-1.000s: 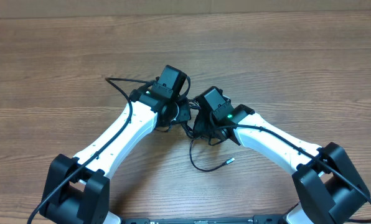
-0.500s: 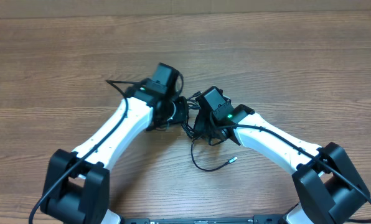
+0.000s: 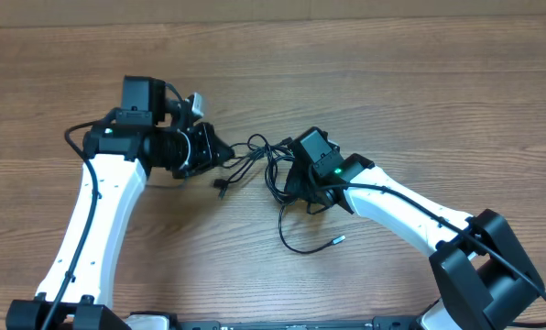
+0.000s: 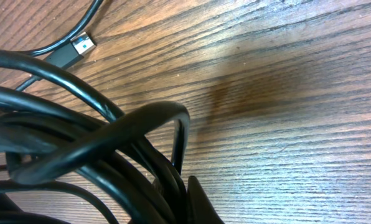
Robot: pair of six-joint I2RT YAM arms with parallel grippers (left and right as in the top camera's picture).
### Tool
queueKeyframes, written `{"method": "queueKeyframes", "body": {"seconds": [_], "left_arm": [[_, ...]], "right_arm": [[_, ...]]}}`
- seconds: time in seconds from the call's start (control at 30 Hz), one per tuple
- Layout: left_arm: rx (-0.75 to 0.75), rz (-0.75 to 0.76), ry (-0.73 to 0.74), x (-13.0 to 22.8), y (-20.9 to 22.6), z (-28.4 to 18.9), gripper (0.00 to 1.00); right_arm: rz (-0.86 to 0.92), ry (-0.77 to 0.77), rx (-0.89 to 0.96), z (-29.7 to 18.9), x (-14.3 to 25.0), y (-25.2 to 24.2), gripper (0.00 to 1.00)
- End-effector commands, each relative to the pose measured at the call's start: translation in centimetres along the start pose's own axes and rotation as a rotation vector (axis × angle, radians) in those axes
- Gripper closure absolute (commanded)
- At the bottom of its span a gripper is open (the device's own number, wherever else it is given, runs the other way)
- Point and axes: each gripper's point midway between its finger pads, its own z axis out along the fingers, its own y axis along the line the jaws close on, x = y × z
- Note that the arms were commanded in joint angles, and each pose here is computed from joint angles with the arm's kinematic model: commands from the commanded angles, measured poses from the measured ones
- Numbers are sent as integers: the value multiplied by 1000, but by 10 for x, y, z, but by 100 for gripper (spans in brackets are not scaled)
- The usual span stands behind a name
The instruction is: Untangle cables
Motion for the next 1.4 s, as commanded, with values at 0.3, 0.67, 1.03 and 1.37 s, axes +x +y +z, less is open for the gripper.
{"method": "queueKeyframes", "body": {"seconds": [0.3, 0.67, 1.03, 1.37], "left_arm": [[-306, 176, 207, 28, 40, 111, 57], [-295, 358, 238, 17, 57, 144, 96], [131, 464, 277, 13, 29, 121, 96], [727, 209, 343, 23, -9, 100, 95]], "right_arm": [[-6, 58, -89, -2, 8, 17, 96], [-140, 178, -280, -16, 13, 42, 58], [35, 261, -321, -39, -32, -12, 53], [-194, 322, -645, -67, -16, 43, 47]]}}
